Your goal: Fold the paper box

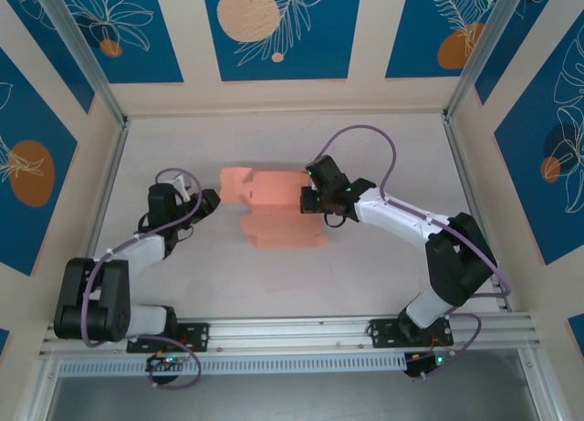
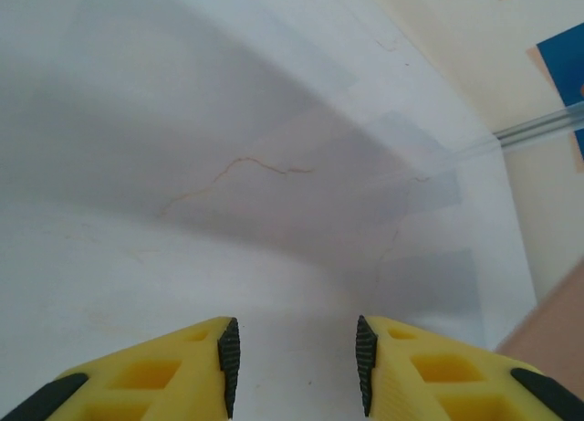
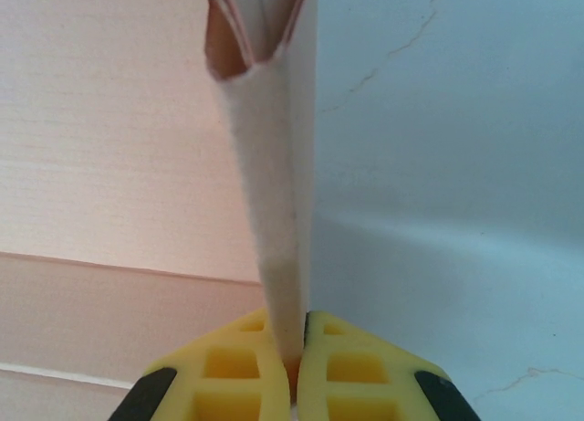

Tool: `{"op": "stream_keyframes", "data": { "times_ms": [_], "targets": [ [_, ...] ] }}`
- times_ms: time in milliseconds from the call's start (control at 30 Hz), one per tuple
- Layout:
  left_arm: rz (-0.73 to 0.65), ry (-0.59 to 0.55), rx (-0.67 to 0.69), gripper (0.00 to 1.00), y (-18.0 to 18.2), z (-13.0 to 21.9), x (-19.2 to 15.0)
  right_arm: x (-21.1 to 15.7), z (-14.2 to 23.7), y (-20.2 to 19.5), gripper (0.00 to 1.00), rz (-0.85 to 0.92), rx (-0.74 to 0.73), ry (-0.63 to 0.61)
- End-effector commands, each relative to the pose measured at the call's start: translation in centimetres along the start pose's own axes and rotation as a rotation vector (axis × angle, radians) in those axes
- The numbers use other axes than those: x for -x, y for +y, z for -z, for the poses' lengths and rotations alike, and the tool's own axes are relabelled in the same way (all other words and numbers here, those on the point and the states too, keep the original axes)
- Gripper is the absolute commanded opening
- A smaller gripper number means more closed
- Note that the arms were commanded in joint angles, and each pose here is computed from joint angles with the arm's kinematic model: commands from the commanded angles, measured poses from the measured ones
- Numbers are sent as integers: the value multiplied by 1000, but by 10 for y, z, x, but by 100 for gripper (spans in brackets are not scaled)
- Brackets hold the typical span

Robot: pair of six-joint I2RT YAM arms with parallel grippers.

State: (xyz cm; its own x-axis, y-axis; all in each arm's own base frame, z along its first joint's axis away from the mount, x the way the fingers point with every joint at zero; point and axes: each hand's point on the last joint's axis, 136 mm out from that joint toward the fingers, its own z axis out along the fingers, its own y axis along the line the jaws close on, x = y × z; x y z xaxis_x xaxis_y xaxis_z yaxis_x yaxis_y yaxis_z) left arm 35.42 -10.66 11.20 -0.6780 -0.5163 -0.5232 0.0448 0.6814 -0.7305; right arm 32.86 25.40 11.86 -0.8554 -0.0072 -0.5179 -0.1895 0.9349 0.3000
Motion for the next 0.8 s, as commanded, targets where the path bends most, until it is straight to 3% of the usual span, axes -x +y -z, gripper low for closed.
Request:
{"op": "stream_keyframes", "data": {
  "times_ms": [0,267,567,767],
  "targets": [
    [-54,8,-150,40,-41,-5,1,-9,-7,6,6,-1,19,46],
    [-88,26,-230,40,-72,-3,-8,-10,-15,4,5,-3,-5,66],
    [-64,73,-257,41,-83,-10,-33,-11,-21,5,5,-22,-1,72],
    [-109,134,-266,49,-91,-13,-51,-11,-22,4,5,-27,-5,69]
  ]
}}
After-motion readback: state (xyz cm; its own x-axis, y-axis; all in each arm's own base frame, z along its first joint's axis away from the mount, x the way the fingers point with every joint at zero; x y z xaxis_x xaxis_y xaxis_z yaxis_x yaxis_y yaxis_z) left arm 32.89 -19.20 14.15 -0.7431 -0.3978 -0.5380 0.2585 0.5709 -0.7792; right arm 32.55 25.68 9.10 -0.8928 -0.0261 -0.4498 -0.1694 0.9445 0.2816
